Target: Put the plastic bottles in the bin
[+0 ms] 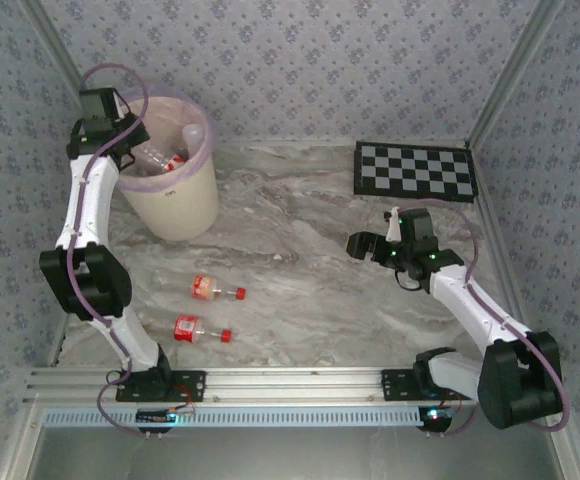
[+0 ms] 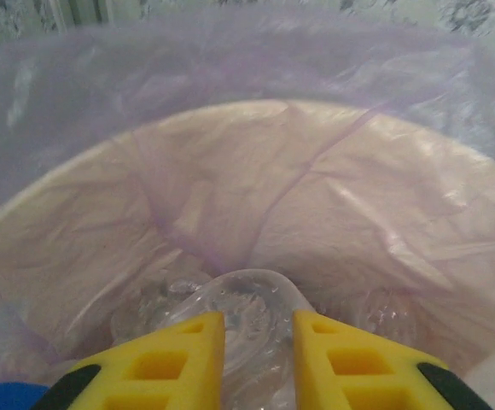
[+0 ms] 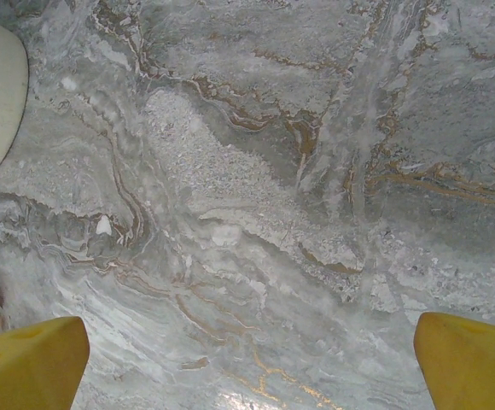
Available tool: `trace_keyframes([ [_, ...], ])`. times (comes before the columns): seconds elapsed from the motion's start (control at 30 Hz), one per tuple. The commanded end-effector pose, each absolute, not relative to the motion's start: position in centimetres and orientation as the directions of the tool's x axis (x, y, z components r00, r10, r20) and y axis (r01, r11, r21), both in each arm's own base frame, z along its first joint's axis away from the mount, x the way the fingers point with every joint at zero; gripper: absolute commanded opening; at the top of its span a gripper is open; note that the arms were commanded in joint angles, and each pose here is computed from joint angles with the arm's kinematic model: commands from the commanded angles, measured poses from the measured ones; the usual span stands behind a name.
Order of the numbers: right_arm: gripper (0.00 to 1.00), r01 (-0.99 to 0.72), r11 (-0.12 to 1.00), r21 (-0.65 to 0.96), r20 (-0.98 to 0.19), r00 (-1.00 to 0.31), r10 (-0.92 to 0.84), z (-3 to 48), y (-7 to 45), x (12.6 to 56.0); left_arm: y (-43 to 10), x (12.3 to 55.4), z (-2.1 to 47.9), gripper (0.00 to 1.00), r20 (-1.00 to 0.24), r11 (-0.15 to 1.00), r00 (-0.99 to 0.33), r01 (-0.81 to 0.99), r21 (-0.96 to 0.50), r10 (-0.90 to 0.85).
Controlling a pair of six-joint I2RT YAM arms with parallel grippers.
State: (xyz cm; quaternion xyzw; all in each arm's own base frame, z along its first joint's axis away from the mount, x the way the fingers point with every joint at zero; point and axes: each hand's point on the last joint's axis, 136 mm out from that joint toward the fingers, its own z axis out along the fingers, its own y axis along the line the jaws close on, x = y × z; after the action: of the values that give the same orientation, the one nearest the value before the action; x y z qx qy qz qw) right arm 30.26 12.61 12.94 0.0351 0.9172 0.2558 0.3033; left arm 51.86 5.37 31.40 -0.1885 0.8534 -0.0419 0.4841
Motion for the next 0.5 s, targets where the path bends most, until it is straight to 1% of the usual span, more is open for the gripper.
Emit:
trace_keyframes([
  [0.0,1.0,-0.098,0.867,0.489,-0.543,-0.812,0.214,13.3,12.8,30.6,1.5,49.2,30.0,0.23,-0.771,0.939,-0.535,-0.18,-0.295,-0.345],
  [0.2,1.0,-0.116,0.861,0.496,-0.543,-0.815,0.202,13.5,13.7,31.2,0.3,47.3,28.5,0.21,-0.767,0.942,-0.547,-0.168,-0.291,-0.335],
  [0.37,1.0,-0.125,0.86,0.495,-0.539,-0.82,0.191,13.2,14.3,31.4,-0.9,47.9,25.9,0.2,-0.719,0.94,-0.61,-0.154,-0.303,-0.332],
  [0.47,1.0,-0.127,0.861,0.493,-0.541,-0.82,0.189,13.2,14.4,31.3,-3.0,48.5,24.7,0.2,-0.701,0.947,-0.646,-0.119,-0.3,-0.303],
])
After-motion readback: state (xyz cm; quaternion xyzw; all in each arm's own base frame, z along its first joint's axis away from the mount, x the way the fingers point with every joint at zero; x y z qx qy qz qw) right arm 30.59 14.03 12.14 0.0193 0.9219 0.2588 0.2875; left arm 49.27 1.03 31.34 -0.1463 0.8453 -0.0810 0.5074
